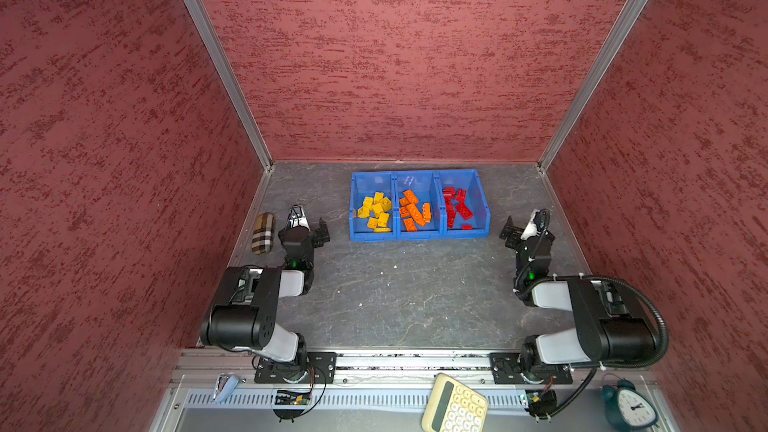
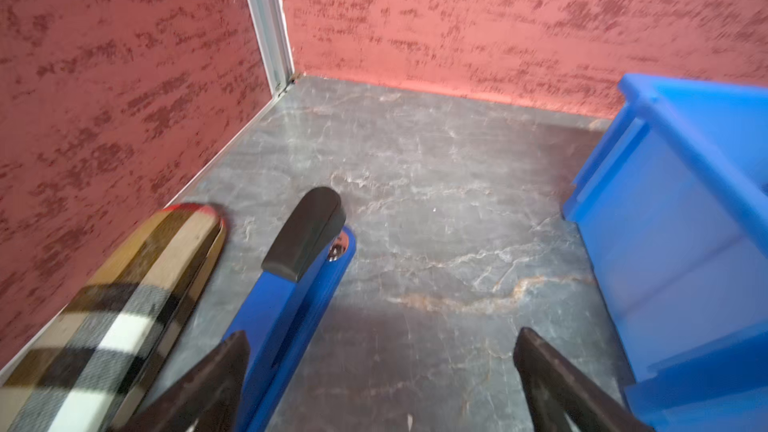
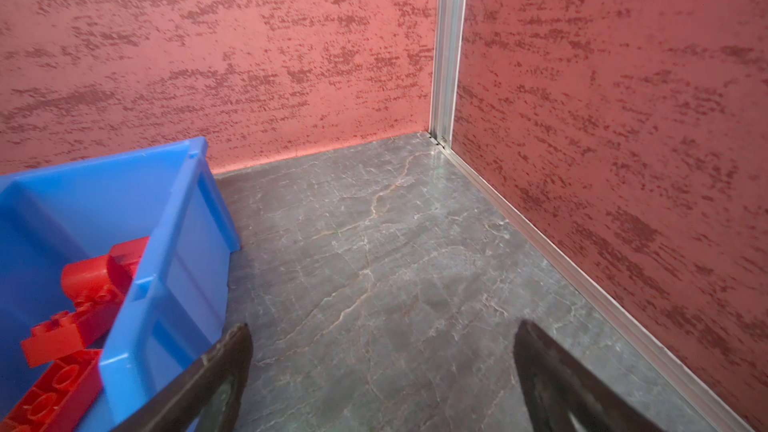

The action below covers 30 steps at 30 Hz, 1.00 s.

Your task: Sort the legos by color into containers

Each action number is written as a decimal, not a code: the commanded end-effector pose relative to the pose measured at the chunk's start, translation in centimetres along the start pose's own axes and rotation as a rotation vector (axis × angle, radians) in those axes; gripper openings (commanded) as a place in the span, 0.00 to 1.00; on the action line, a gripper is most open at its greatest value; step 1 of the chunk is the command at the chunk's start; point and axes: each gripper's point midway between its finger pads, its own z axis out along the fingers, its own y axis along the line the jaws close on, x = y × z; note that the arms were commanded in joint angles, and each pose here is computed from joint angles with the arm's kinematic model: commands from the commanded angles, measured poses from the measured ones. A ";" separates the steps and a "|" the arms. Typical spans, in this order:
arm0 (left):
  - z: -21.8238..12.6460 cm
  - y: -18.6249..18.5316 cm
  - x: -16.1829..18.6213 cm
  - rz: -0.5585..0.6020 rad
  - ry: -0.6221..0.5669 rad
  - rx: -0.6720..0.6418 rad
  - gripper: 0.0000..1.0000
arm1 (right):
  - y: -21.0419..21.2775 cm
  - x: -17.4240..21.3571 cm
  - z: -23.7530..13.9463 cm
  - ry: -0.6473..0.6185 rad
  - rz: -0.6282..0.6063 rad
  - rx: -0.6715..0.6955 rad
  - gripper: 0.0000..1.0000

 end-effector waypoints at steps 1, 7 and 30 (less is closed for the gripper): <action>0.2 -1.5 -1.7 -0.003 -0.076 0.119 0.99 | 0.8 -0.6 -0.2 -0.053 -0.005 -0.063 0.99; 0.1 -1.3 -1.7 -0.005 -0.065 0.085 0.99 | 0.8 0.3 -0.3 -0.049 -0.002 -0.085 0.99; 0.2 -1.2 -1.7 -0.009 -0.065 0.084 0.99 | 3.1 0.9 0.6 0.018 -0.016 -0.299 0.99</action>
